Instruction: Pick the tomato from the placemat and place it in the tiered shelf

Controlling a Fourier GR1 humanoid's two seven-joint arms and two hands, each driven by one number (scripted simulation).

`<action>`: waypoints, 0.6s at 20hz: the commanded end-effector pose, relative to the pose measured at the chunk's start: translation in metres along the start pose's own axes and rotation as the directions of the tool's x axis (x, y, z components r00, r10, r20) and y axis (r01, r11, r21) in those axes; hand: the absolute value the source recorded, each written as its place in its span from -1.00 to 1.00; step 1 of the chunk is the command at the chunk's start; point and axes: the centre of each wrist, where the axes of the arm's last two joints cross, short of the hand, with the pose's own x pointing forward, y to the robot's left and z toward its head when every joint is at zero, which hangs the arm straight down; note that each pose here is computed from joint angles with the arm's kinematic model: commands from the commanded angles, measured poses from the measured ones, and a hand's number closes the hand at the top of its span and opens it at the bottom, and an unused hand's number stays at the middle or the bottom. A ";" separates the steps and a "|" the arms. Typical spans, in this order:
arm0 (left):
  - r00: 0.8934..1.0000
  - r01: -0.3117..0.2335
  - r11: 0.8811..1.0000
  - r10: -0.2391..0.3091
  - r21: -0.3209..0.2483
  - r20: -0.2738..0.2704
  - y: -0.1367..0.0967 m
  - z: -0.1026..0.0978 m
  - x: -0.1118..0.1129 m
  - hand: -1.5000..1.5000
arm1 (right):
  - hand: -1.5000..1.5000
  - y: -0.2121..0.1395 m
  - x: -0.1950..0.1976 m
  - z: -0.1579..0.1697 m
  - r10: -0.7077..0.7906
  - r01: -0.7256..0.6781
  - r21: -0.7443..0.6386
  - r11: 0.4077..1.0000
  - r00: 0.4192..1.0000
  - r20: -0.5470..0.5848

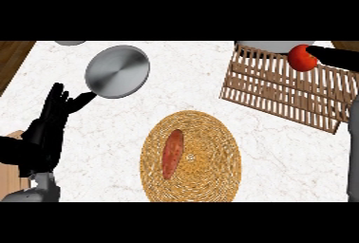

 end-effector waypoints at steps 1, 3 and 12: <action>1.000 -0.001 1.000 0.001 -0.005 -0.006 -0.004 0.009 0.009 0.00 | -1.00 -0.025 -0.009 0.012 -0.042 0.039 -0.095 0.995 0.999 -0.031; 1.000 0.000 1.000 0.000 0.015 0.007 -0.006 -0.002 -0.018 0.00 | -1.00 -0.055 0.008 0.000 -0.048 0.039 -0.140 0.989 0.997 -0.060; 1.000 0.000 0.999 0.000 0.032 -0.008 -0.003 0.003 0.004 0.00 | -1.00 -0.180 -0.020 0.034 -0.068 0.041 -0.187 0.981 0.988 -0.139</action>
